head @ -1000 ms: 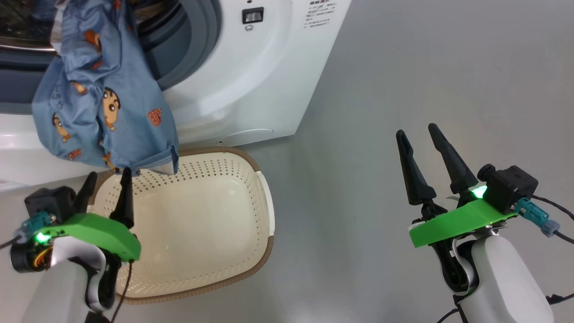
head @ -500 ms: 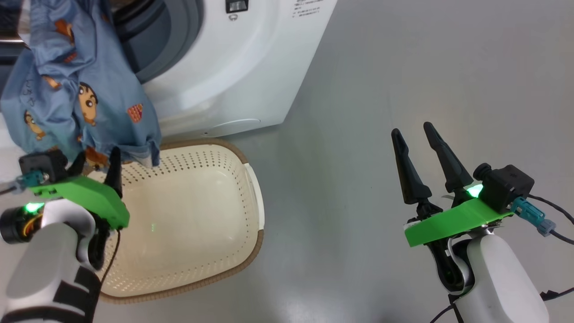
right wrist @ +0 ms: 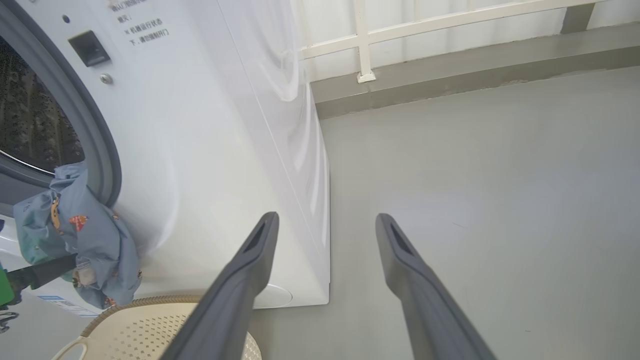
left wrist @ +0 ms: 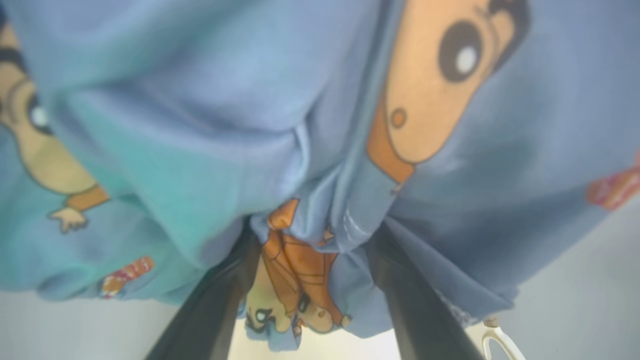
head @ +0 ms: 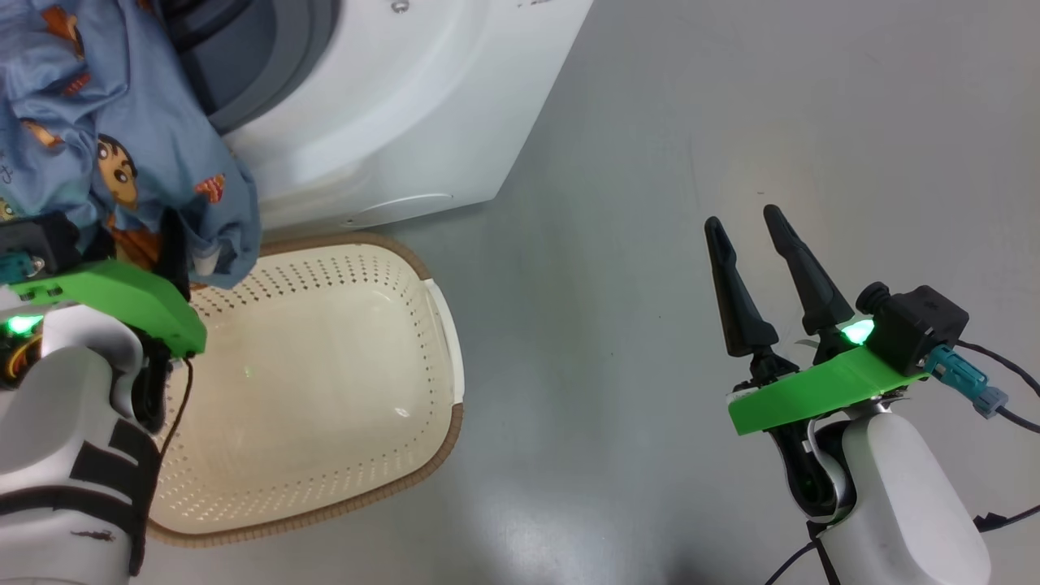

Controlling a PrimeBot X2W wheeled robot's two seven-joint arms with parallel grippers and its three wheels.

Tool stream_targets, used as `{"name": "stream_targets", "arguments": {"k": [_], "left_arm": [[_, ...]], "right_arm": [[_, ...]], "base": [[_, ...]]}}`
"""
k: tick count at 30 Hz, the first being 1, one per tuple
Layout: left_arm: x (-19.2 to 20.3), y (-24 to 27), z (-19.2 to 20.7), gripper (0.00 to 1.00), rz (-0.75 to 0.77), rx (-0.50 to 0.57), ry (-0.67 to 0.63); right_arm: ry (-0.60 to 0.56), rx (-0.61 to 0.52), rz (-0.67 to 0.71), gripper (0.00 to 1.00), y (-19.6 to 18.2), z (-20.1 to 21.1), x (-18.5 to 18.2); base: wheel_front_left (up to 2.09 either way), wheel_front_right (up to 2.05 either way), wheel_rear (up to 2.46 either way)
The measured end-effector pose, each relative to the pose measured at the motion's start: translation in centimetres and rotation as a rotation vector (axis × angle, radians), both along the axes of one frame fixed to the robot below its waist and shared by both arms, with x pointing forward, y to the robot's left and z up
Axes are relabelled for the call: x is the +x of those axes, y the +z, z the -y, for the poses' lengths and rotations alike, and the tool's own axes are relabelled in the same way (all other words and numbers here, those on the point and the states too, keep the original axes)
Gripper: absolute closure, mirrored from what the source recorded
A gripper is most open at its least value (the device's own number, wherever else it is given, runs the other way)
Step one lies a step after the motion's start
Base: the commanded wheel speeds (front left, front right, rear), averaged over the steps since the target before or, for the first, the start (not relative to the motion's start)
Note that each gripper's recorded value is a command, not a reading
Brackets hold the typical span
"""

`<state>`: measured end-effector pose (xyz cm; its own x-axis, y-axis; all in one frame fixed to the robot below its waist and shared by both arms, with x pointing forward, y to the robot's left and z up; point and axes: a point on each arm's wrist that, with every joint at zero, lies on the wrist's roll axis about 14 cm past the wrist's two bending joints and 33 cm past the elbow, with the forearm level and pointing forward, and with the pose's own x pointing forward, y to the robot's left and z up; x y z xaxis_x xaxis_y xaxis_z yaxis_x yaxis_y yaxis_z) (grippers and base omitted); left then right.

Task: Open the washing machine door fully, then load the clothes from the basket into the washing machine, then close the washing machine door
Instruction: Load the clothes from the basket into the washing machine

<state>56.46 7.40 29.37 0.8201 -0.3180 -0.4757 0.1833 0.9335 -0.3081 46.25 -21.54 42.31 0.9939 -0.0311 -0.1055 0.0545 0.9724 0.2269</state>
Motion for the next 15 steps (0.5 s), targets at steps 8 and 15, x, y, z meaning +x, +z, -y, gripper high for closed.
{"name": "stream_targets", "arguments": {"k": [8,15], "left_arm": [[1.0,0.6,0.1,0.64,0.036,-0.007,0.009],[0.7,1.2,0.6,1.0,0.049,-0.015,-0.009]], "right_arm": [[0.002,0.004,-0.004,0.0,-0.2,-0.2,0.2],[0.009,0.01,0.005,0.0,0.0,-0.5,0.3]], "base": [[0.0,0.0,0.0],[0.0,0.0,0.0]]}}
